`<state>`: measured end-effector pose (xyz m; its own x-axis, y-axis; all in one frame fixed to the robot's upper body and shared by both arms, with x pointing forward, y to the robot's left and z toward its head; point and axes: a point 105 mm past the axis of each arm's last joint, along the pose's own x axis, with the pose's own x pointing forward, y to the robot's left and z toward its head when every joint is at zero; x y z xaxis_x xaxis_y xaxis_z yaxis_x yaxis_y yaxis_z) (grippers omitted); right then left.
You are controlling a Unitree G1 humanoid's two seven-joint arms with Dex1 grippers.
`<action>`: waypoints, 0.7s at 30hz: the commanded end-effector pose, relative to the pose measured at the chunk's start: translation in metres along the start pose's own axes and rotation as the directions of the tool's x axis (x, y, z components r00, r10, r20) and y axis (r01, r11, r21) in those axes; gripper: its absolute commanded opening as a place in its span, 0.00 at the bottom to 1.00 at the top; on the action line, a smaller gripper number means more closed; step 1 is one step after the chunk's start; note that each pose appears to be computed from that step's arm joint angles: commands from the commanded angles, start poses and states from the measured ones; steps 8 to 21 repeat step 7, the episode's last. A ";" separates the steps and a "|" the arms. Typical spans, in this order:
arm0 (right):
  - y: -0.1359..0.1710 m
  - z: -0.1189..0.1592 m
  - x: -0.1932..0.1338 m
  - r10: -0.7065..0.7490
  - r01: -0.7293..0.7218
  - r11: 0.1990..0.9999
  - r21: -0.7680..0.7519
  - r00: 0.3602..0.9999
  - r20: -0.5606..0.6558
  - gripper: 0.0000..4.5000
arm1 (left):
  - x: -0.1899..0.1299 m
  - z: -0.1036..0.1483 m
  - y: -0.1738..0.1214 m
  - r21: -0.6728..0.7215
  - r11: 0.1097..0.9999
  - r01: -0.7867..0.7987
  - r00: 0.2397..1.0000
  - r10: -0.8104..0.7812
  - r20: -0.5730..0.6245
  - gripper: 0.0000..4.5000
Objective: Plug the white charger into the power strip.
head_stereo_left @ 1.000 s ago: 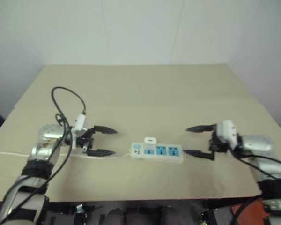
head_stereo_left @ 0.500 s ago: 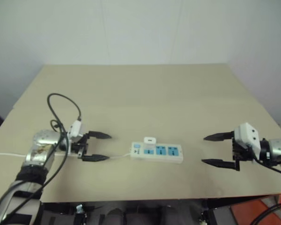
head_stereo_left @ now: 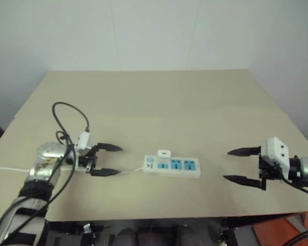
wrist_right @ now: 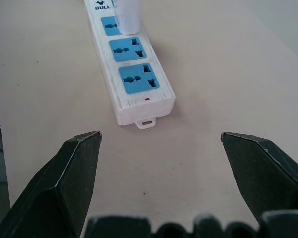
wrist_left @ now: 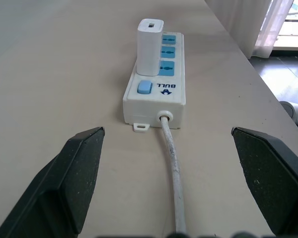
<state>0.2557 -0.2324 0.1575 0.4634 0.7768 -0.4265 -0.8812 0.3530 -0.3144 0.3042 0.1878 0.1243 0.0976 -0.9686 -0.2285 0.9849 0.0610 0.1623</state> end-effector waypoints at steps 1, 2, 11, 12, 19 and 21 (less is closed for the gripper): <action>-0.003 0.007 -0.003 -0.026 0.026 0.999 -0.036 1.000 0.002 1.00 | 0.003 0.007 0.004 0.040 0.999 0.008 1.000 -0.008 0.002 0.99; -0.003 0.007 -0.003 -0.025 0.025 0.999 -0.035 1.000 0.001 1.00 | 0.003 0.007 0.004 0.039 0.999 0.009 1.000 -0.009 0.003 0.99; -0.002 0.008 -0.002 -0.023 0.023 0.999 -0.037 1.000 -0.002 1.00 | 0.004 0.005 0.004 0.031 0.999 0.011 1.000 -0.011 0.003 0.99; -0.002 0.008 -0.002 -0.023 0.023 0.999 -0.037 1.000 -0.002 1.00 | 0.004 0.005 0.004 0.031 0.999 0.011 1.000 -0.011 0.003 0.99; -0.002 0.008 -0.002 -0.023 0.023 0.999 -0.037 1.000 -0.002 1.00 | 0.004 0.005 0.004 0.031 0.999 0.011 1.000 -0.011 0.003 0.99; -0.002 0.008 -0.002 -0.023 0.023 0.999 -0.037 1.000 -0.002 1.00 | 0.004 0.005 0.004 0.031 0.999 0.011 1.000 -0.011 0.003 0.99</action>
